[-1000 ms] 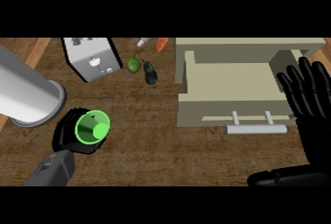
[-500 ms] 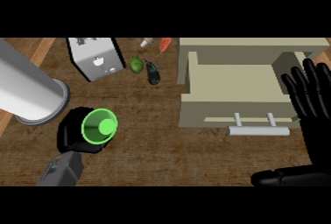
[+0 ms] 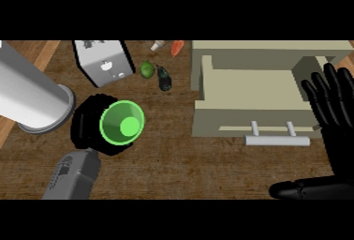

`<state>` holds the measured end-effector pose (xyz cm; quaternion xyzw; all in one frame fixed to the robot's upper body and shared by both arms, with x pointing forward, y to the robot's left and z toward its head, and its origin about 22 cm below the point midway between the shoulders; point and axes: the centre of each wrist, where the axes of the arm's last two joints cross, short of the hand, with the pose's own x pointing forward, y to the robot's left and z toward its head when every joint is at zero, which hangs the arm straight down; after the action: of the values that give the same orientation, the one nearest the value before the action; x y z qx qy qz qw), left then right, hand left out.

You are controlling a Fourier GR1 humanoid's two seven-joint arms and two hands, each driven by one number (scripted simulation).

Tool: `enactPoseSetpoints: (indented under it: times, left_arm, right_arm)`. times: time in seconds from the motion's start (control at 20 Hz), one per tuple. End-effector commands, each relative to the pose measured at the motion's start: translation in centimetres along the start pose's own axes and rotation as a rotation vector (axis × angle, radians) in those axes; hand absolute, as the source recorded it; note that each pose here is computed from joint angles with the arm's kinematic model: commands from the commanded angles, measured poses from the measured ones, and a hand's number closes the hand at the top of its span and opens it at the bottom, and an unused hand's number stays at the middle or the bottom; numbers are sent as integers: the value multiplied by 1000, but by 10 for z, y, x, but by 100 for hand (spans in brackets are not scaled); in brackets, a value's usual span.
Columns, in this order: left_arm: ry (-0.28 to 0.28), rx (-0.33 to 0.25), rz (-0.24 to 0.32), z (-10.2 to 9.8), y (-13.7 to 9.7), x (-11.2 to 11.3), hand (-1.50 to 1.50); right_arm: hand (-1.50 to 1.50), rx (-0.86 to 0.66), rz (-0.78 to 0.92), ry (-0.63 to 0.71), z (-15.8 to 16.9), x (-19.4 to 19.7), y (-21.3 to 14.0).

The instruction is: Pick up the cup, place it into the drawer and close the drawer

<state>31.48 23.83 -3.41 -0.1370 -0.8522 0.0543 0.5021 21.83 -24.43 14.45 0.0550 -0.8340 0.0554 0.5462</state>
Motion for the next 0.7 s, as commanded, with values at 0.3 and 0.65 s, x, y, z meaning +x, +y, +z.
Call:
enactPoseSetpoints:
  times: [0.3, 0.65]
  left_arm:
    - [-41, -65, 48, -62, -87, 57, 150]
    - [-48, -89, -11, -125, -110, 99, 150]
  right_arm:
    - [-150, 0, 7, -19, -10, 2, -4]
    - [-150, 6, 3, -19, 1, -3, 0]
